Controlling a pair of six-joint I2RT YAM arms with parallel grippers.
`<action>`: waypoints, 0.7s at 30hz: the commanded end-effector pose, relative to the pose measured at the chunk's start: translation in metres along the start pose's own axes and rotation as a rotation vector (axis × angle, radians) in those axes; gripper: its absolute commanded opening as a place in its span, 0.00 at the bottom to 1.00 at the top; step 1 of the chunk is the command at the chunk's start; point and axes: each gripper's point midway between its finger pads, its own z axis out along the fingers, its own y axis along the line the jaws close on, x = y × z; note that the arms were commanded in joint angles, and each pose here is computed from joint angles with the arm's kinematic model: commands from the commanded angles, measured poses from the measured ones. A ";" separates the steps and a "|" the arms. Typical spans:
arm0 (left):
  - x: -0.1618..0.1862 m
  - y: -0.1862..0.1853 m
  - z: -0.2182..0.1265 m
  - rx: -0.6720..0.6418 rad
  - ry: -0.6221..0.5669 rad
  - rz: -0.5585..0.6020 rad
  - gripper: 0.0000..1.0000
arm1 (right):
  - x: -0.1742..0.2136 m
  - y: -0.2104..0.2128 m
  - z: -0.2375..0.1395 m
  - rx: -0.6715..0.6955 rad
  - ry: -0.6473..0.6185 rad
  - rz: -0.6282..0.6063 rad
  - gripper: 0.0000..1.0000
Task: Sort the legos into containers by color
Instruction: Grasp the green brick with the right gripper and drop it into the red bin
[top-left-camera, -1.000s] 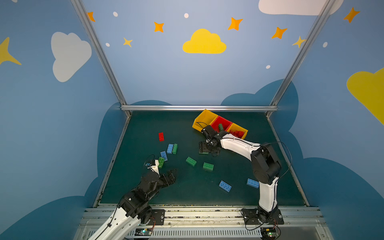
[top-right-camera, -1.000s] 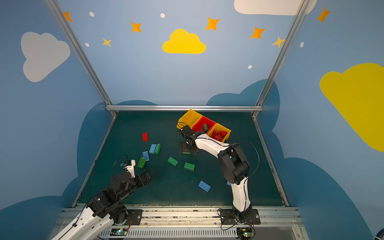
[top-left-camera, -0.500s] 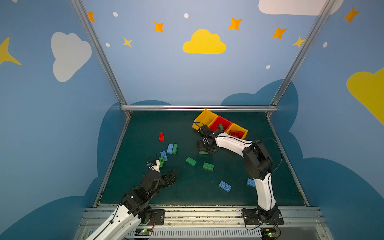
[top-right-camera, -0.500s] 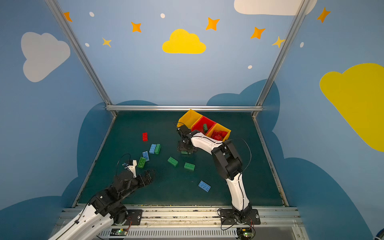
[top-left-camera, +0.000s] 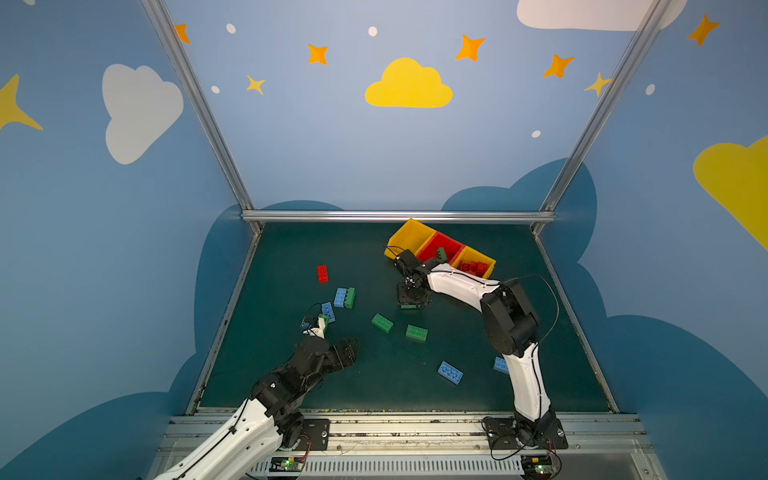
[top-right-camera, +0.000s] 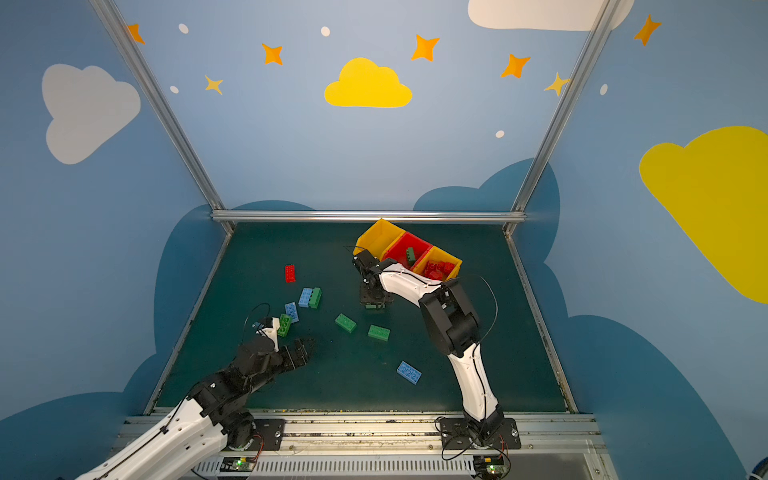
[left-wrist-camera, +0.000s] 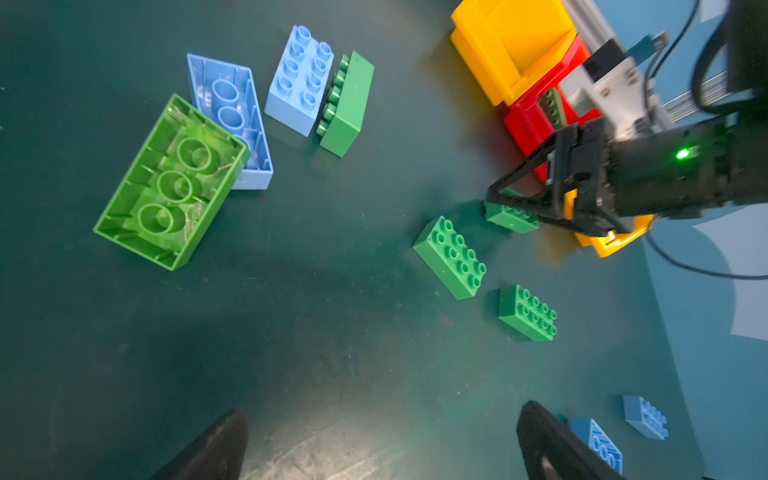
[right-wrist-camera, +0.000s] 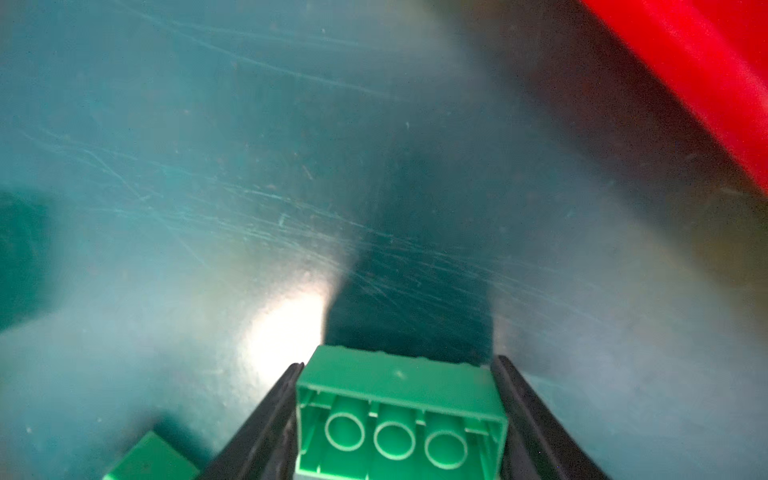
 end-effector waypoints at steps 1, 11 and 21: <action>-0.015 -0.013 0.000 0.018 -0.032 0.032 1.00 | -0.038 -0.018 -0.041 0.038 -0.104 0.003 0.47; -0.033 -0.032 0.020 -0.028 -0.013 0.072 1.00 | -0.132 -0.087 -0.071 0.068 -0.264 0.107 0.49; -0.040 -0.029 0.017 -0.077 -0.019 0.086 1.00 | -0.181 -0.105 -0.046 0.067 -0.306 0.121 0.76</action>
